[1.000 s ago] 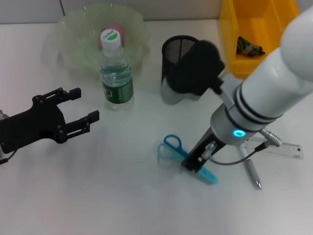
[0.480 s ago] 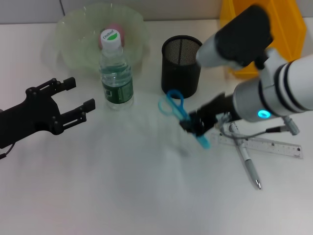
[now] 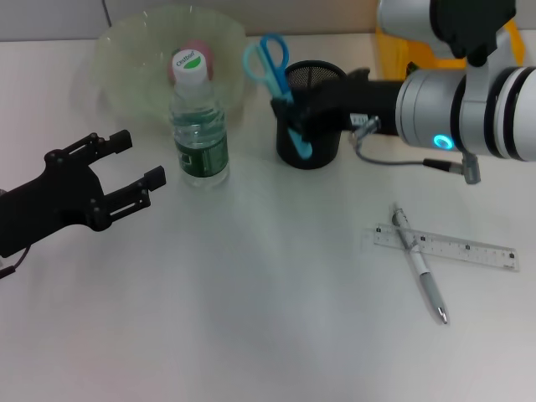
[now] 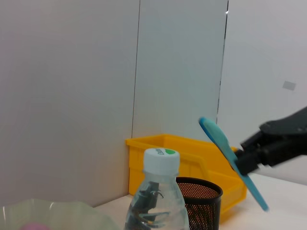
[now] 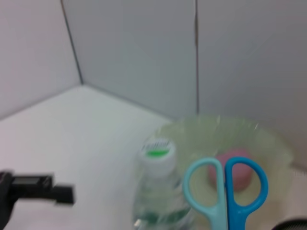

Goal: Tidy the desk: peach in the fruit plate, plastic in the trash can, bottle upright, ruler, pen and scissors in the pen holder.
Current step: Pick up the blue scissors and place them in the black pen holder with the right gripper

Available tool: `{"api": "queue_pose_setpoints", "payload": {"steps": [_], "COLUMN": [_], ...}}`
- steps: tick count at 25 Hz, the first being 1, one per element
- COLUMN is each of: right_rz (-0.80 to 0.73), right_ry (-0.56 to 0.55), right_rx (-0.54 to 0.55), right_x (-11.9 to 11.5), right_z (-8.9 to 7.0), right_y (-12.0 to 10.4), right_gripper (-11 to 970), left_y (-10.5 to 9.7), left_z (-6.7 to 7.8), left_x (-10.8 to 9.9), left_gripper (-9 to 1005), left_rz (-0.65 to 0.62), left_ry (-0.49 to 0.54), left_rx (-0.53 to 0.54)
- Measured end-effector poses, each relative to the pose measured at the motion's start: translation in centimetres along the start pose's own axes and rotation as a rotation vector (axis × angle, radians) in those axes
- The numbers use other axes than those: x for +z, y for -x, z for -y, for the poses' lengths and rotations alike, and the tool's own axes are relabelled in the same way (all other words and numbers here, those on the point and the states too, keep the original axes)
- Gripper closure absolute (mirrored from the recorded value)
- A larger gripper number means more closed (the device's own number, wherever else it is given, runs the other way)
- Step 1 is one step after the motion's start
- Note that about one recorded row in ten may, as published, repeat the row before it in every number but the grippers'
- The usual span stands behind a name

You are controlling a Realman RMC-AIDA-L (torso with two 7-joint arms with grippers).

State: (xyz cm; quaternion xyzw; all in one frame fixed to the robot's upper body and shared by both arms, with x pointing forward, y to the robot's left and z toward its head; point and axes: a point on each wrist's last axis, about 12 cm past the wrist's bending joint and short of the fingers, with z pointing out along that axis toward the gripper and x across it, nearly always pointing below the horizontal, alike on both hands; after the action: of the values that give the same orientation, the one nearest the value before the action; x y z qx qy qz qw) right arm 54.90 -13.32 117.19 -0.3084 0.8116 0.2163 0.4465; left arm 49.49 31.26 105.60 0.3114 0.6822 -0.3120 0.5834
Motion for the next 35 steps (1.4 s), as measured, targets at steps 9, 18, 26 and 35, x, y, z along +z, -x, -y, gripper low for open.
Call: {"api": "queue_pose_setpoints", "payload": {"steps": [9,18,26,35], "right_rz": [0.165,0.217,0.205,0.205], "right_ry": [-0.132,-0.166,-0.233,-0.253], "right_rx": [-0.046,-0.067,-0.052,-0.075], "right_x": [0.3,0.4,1.7,2.9], "right_z": [2.0,2.0,3.4,3.2], "right_y": [0.6,0.8,-1.7,-3.1], "right_gripper": [734,733,732,731], "left_y": [-0.2,-0.1,-0.1,-0.2], "left_z": [0.3,0.3,0.2,0.2], "left_x": [-0.1,0.0,-0.2,0.1], "left_gripper": [244,244,243,243], "left_rz": [0.011,0.014,0.011,0.011], "left_ry": [-0.007,-0.009,0.002,0.002], "left_rx": [-0.017,-0.020,-0.018,-0.025]}}
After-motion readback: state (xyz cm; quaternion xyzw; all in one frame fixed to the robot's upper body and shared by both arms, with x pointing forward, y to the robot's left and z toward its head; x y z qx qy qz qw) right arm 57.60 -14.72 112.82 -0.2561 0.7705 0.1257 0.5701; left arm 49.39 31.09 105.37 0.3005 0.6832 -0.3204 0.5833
